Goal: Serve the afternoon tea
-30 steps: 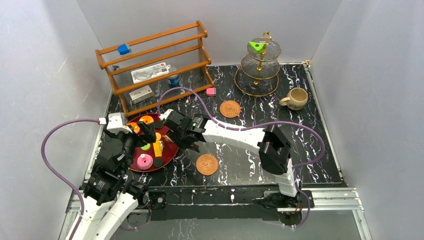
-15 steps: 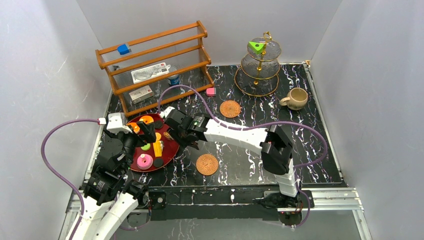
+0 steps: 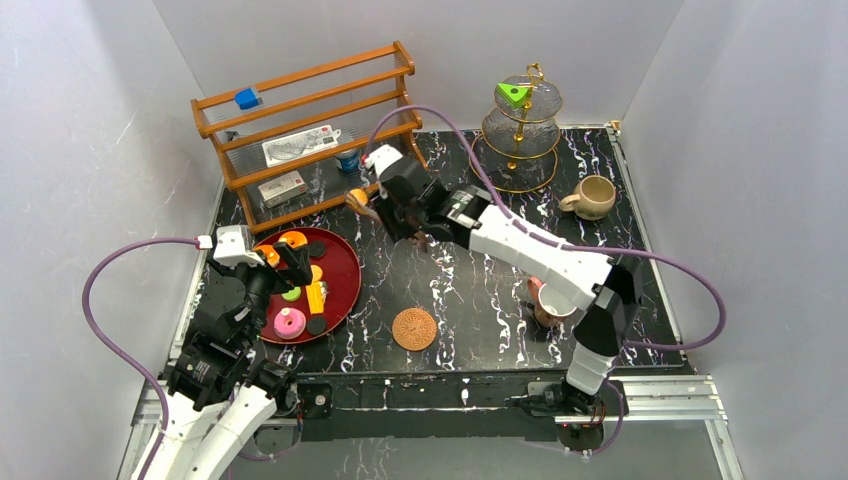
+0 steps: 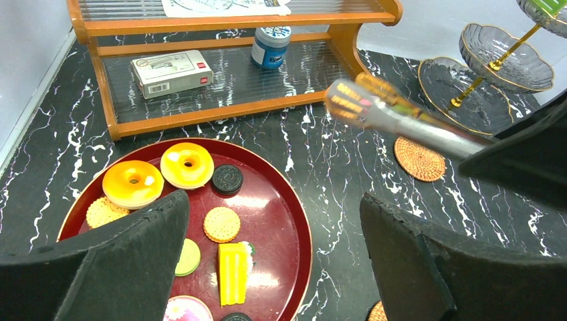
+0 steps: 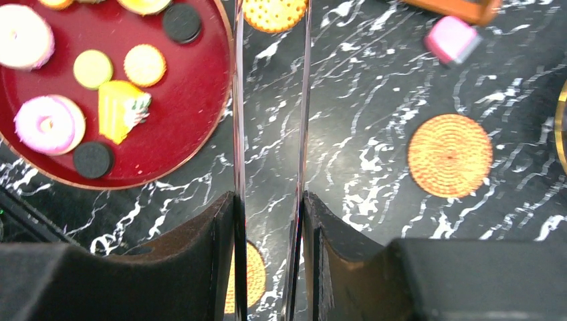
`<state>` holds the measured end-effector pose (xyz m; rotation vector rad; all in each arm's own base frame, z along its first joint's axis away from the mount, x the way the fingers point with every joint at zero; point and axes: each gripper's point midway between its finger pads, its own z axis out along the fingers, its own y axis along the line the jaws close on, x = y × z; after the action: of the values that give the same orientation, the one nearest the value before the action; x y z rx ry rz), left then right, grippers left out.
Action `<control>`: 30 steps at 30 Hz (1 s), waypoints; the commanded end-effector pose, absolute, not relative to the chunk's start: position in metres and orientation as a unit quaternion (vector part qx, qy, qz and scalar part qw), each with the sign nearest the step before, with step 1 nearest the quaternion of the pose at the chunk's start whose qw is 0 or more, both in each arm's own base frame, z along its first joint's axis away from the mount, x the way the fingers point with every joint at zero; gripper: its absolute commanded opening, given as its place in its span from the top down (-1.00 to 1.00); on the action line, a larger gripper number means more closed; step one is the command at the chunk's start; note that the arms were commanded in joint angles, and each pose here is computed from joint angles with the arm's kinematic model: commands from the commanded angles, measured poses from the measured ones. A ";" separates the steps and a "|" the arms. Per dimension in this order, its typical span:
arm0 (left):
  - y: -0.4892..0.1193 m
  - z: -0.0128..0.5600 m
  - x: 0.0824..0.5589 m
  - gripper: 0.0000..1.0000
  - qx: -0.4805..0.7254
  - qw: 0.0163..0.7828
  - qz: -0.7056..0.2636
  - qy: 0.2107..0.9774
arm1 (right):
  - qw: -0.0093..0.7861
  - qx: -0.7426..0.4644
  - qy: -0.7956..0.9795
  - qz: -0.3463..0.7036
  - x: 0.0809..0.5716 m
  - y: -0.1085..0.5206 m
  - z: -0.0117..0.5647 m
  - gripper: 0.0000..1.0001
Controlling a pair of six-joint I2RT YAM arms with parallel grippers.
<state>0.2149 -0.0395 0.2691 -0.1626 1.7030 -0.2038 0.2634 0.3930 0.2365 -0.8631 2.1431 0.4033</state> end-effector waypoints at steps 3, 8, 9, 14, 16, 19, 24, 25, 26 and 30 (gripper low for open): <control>-0.041 0.267 0.216 -0.91 -0.070 0.649 -0.090 0.752 | 0.469 -0.273 0.829 0.134 0.307 0.341 0.295 0.09; -0.041 0.266 0.217 -0.91 -0.070 0.646 -0.087 0.755 | 0.511 -0.208 0.828 0.096 0.345 0.278 0.334 0.08; -0.041 0.267 0.216 -0.91 -0.071 0.647 -0.088 0.754 | 0.519 -0.195 0.828 0.084 0.352 0.265 0.340 0.08; -0.040 0.268 0.215 -0.91 -0.073 0.649 -0.089 0.752 | 0.542 -0.148 0.827 0.026 0.373 0.212 0.358 0.08; -0.040 0.268 0.216 -0.91 -0.073 0.649 -0.089 0.752 | 0.547 -0.131 0.826 0.012 0.380 0.194 0.364 0.08; -0.040 0.267 0.216 -0.91 -0.072 0.648 -0.089 0.753 | 0.554 -0.107 0.825 -0.007 0.390 0.167 0.371 0.08; -0.041 0.268 0.216 -0.91 -0.072 0.648 -0.091 0.753 | 0.553 -0.071 0.829 -0.044 0.407 0.124 0.369 0.07; -0.041 0.267 0.216 -0.91 -0.072 0.647 -0.092 0.753 | 0.554 -0.066 0.829 -0.045 0.410 0.118 0.370 0.07; -0.041 0.267 0.216 -0.91 -0.072 0.647 -0.092 0.753 | 0.555 -0.061 0.828 -0.046 0.412 0.113 0.370 0.07; -0.041 0.267 0.216 -0.91 -0.072 0.647 -0.091 0.753 | 0.557 -0.046 0.827 -0.056 0.423 0.094 0.370 0.07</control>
<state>0.2149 -0.0400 0.2689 -0.1618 1.7041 -0.2063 0.4145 0.1090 0.3271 -0.1633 2.0789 -0.1402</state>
